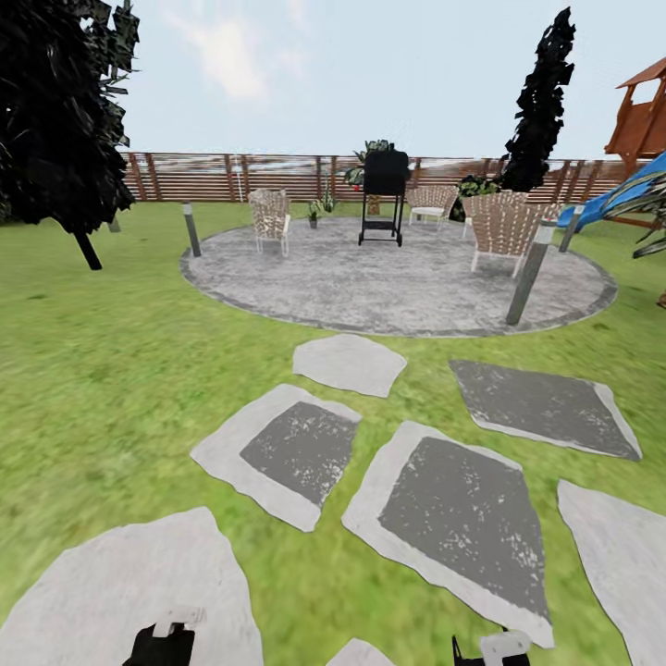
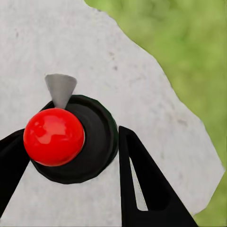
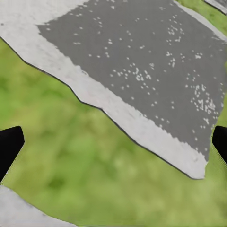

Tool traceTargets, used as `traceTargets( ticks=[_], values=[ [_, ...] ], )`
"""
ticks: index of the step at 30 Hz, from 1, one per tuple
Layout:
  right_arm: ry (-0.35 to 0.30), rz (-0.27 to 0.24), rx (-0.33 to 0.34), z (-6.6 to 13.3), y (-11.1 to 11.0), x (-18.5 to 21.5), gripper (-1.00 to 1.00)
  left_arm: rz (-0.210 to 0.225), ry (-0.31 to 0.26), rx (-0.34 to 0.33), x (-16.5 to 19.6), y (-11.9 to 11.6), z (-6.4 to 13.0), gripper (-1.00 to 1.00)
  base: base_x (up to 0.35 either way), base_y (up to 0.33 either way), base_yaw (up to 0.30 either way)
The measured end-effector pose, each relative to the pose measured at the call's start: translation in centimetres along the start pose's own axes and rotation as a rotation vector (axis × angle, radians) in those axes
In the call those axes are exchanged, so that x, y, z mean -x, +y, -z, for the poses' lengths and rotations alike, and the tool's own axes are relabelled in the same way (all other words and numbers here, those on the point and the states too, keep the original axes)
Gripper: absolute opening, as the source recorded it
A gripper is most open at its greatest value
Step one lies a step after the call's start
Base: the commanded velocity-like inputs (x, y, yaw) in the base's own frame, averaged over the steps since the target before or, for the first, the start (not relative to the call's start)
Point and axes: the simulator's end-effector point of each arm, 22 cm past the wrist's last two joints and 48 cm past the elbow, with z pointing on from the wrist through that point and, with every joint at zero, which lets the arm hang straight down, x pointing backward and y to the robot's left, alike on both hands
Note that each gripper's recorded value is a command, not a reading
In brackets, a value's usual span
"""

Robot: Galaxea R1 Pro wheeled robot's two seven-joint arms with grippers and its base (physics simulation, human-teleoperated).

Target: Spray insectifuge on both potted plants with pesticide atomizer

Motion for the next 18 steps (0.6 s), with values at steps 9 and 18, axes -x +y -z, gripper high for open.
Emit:
traceTargets(
  ticks=[9,18],
  values=[
    [-0.001,-0.003,-0.001,-0.01,0.10,0.08,1.00,-0.001,-0.001,0.001,0.07,0.06,-0.01,-1.00,0.338,0.000,0.000],
    [-0.002,-0.002,0.000,-0.01,0.15,0.11,1.00,-0.001,-0.001,0.000,0.07,0.04,-0.01,-1.00,0.338,0.000,0.000]
  ],
)
